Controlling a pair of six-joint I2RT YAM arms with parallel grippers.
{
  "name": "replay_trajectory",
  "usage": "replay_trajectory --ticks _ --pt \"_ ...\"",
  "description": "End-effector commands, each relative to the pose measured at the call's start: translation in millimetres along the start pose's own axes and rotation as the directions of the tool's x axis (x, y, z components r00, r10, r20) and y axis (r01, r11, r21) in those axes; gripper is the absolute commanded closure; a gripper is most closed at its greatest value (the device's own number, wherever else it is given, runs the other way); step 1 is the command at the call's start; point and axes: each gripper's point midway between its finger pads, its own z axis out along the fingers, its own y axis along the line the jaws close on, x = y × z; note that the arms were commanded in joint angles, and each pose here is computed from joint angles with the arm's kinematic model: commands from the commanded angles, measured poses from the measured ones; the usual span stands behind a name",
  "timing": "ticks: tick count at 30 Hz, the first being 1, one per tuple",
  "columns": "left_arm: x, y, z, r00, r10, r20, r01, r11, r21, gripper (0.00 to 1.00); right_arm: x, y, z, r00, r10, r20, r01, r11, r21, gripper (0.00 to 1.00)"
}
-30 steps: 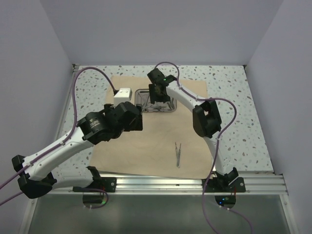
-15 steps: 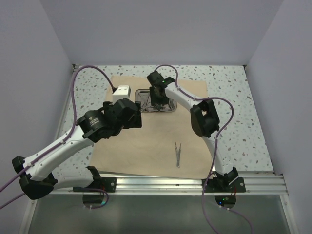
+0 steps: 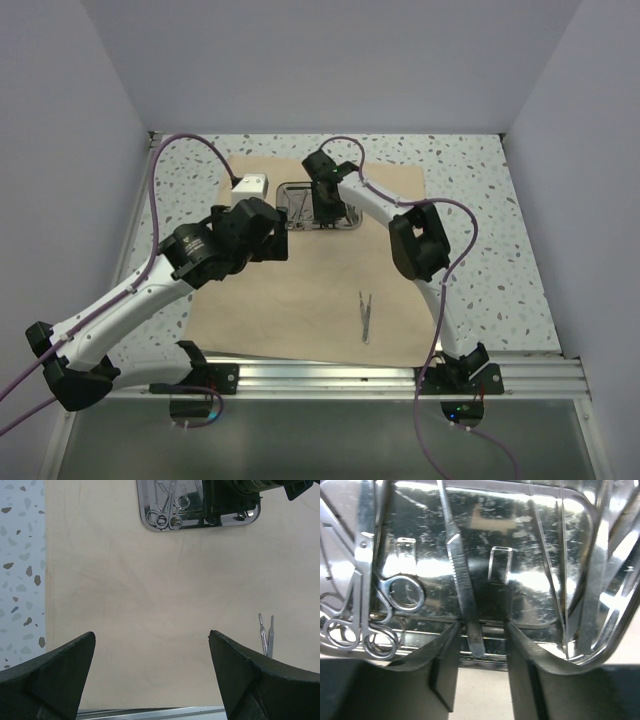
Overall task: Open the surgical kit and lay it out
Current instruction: Pick up the medical item from the container.
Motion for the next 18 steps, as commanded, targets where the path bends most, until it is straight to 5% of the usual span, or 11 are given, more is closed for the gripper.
replay_trajectory --ticks 1,9,15,18 --pt "-6.8 -2.8 3.0 1.0 0.012 0.021 -0.012 1.0 0.018 0.01 18.2 4.0 18.7 0.999 0.022 -0.045 -0.022 1.0 -0.003 0.59" --pt "-8.2 -0.5 4.7 1.0 0.021 0.02 -0.021 1.0 0.018 0.01 28.8 3.8 22.6 0.997 -0.004 -0.071 0.008 0.999 0.049 0.69" --pt "-6.4 3.5 3.3 1.0 0.02 0.019 -0.02 1.0 0.015 0.0 45.9 1.5 29.8 0.994 -0.007 -0.113 0.015 0.998 0.069 1.0" --pt "-5.2 5.3 2.6 1.0 0.019 0.018 -0.019 1.0 0.016 0.0 48.5 -0.6 30.9 0.993 -0.009 -0.119 0.018 0.997 0.077 1.0"
